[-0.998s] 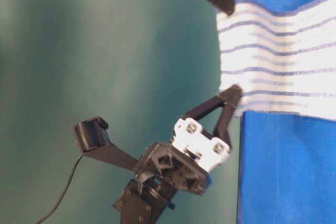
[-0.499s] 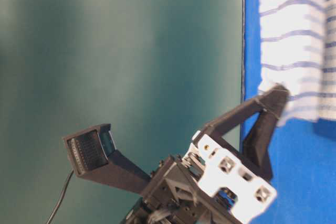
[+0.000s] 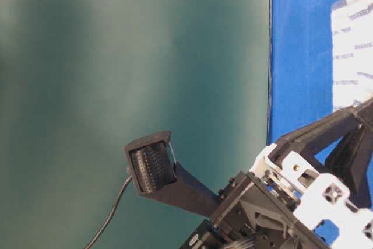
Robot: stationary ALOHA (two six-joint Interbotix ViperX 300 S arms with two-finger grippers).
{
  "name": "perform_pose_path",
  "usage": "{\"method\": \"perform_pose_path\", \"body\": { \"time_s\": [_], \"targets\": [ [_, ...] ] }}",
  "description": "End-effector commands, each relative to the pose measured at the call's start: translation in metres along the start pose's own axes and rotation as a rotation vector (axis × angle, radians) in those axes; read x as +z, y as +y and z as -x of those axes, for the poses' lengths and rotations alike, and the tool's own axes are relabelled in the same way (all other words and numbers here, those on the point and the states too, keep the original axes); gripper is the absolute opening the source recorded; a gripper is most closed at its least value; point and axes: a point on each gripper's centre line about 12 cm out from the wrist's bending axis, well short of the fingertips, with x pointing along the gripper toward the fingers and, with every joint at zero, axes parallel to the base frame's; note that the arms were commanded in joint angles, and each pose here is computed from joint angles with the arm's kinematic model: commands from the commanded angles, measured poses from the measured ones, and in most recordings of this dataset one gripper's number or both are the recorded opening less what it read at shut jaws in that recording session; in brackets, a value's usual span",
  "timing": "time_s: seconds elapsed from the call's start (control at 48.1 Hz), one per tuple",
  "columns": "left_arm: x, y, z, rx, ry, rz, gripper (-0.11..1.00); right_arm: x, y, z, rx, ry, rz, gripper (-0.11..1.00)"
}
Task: Fold the blue towel.
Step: 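Fold the top half down over the bottom half with both grippers, then release the towel and move both grippers outward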
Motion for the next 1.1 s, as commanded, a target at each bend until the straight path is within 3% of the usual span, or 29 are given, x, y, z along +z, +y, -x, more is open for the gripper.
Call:
{"method": "perform_pose_path", "body": {
  "time_s": [0.0, 0.333, 0.52, 0.603, 0.707, 0.748, 0.894, 1.081],
  "targets": [
    [0.009, -0.002, 0.003, -0.004, -0.03, -0.003, 0.04, 0.008, 0.004, 0.0, 0.01, -0.024, -0.001, 0.08],
    [0.011, 0.005, 0.003, 0.01, -0.034, 0.004, 0.05, 0.012, 0.012, -0.005, 0.026, -0.023, 0.009, 0.08],
    [0.011, 0.006, 0.005, 0.011, -0.033, -0.009, 0.36, 0.018, 0.02, -0.005, 0.044, -0.035, 0.012, 0.09],
    [0.015, 0.005, 0.009, 0.011, -0.033, -0.015, 0.51, 0.023, 0.025, -0.003, 0.057, -0.035, 0.02, 0.28],
    [0.025, 0.005, 0.021, 0.01, -0.037, -0.019, 0.52, 0.03, 0.03, 0.004, 0.07, -0.025, 0.027, 0.57],
    [0.03, 0.005, 0.028, 0.01, -0.039, -0.017, 0.52, 0.034, 0.032, 0.01, 0.077, -0.023, 0.033, 0.63],
    [0.045, 0.004, 0.059, 0.009, -0.036, -0.021, 0.52, 0.045, 0.035, 0.034, 0.098, -0.046, 0.051, 0.55],
    [0.055, 0.003, 0.102, 0.005, -0.097, -0.023, 0.52, 0.055, 0.035, 0.079, 0.133, -0.16, 0.088, 0.56]
  ]
}}
